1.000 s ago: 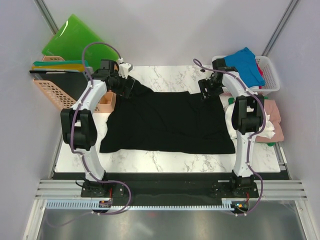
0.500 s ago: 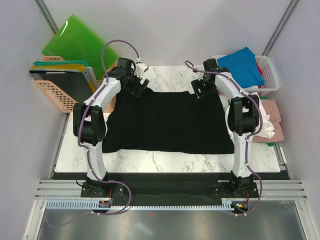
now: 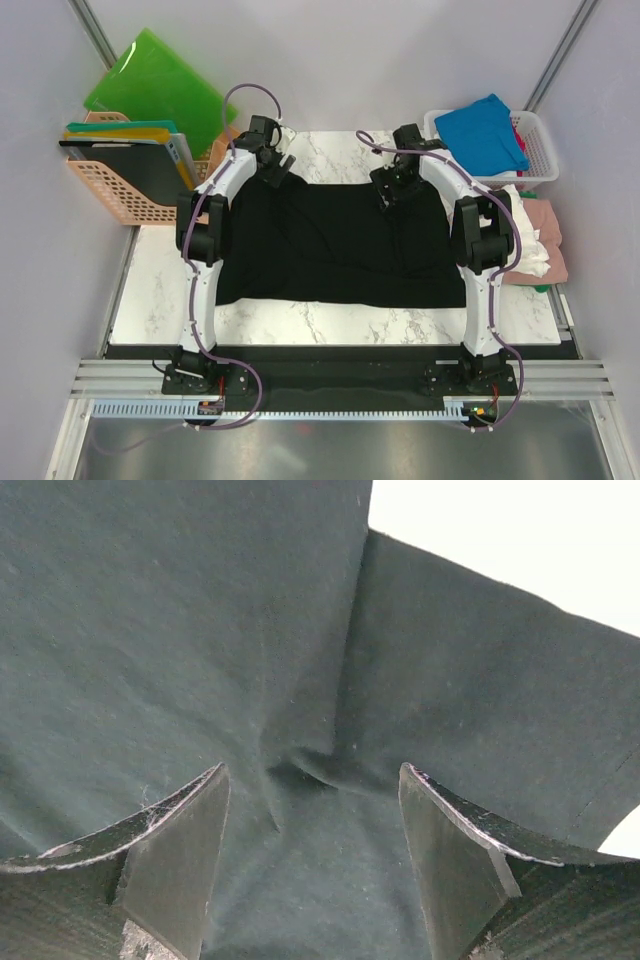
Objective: Fold and stack the t-shirts
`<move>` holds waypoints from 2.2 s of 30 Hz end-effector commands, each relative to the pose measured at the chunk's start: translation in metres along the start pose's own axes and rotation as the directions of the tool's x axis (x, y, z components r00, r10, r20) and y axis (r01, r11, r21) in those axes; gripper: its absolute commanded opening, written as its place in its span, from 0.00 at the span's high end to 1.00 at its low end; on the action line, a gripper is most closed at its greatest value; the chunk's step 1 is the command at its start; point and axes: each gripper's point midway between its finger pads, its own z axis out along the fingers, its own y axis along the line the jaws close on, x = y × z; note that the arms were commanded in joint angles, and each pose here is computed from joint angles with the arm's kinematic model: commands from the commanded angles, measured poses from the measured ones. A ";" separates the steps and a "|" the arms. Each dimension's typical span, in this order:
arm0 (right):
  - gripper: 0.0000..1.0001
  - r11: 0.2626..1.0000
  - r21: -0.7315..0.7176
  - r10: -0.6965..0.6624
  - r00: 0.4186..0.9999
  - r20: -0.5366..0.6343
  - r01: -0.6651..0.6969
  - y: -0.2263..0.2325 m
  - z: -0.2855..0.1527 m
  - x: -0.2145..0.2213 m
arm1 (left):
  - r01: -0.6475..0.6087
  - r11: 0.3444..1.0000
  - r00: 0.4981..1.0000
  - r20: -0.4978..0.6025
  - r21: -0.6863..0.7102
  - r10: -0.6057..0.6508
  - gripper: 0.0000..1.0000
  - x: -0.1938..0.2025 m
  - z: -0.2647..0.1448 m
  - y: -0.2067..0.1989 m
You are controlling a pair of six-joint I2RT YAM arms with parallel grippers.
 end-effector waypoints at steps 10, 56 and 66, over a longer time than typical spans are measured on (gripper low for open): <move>0.24 0.999 0.011 -0.035 0.999 -0.027 0.035 -0.002 -0.004 0.015 | 0.069 0.997 0.996 0.048 0.039 -0.070 0.22 -0.024 -0.004 -0.002; 0.29 0.997 -0.041 -0.073 0.993 -0.094 0.070 0.007 0.005 0.050 | 0.021 0.975 0.998 0.054 0.221 -0.034 0.98 -0.029 -0.052 -0.059; 0.30 0.996 -0.057 -0.077 0.993 -0.086 0.072 0.011 0.001 0.051 | -0.002 0.983 0.999 0.053 0.181 -0.008 0.98 -0.023 -0.088 -0.064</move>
